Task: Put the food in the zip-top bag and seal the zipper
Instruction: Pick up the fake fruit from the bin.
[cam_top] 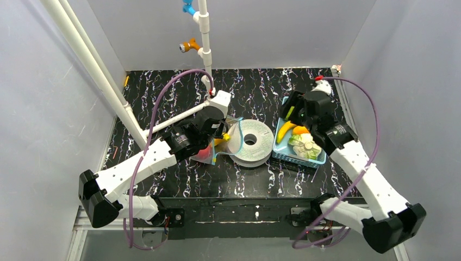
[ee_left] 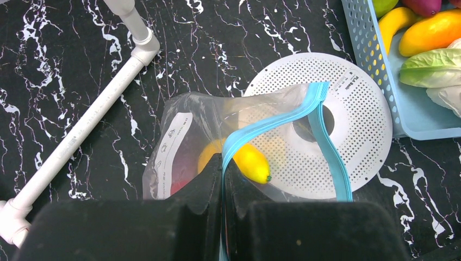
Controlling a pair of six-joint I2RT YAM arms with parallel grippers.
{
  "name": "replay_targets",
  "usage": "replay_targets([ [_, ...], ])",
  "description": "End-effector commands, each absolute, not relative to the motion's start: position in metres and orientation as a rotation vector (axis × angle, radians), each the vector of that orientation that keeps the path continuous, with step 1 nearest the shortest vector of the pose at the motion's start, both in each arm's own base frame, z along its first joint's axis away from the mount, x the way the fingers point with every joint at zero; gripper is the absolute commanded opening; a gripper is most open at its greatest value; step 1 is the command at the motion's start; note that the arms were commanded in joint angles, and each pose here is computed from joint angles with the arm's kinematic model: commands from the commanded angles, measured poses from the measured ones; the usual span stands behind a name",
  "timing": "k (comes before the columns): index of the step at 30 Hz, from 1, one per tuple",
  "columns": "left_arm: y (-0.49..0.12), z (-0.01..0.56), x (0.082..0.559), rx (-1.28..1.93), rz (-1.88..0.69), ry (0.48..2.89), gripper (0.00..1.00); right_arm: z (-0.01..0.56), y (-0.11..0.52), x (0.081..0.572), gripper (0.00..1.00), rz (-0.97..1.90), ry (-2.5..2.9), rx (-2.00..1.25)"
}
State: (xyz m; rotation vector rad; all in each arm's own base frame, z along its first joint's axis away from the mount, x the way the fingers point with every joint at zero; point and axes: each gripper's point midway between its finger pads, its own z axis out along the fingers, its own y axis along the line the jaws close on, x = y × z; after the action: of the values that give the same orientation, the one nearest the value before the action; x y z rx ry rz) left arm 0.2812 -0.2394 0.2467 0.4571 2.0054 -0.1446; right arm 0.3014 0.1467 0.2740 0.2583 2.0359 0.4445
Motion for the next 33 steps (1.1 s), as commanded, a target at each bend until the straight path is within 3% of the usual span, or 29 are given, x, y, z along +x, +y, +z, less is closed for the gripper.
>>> replay_targets([
  [1, -0.238, 0.254, 0.281, 0.434, -0.155, 1.986, 0.0, 0.211, 0.109, 0.315, 0.76, 0.359, 2.229, 0.348],
  [12, -0.238, 0.255, 0.281, 0.432, -0.153, 1.987, 0.0, 0.175, 0.064, 0.404, 0.77, 0.09, 2.238, 0.351],
  [19, -0.236, 0.255, 0.282, 0.431, -0.141, 1.984, 0.0, 0.145, 0.052, 0.459, 0.68, -0.039, 2.309, 0.339],
  [24, -0.236, 0.255, 0.283, 0.432, -0.138, 1.985, 0.0, 0.128, 0.041, 0.469, 0.58, -0.156, 2.368, 0.346],
  [31, -0.235, 0.258, 0.281, 0.429, -0.147, 1.979, 0.0, 0.1, 0.061, 0.47, 0.57, -0.028, 2.448, 0.299],
  [33, -0.236, 0.258, 0.282, 0.428, -0.147, 1.978, 0.0, 0.093, 0.064, 0.47, 0.52, -0.017, 2.468, 0.294],
])
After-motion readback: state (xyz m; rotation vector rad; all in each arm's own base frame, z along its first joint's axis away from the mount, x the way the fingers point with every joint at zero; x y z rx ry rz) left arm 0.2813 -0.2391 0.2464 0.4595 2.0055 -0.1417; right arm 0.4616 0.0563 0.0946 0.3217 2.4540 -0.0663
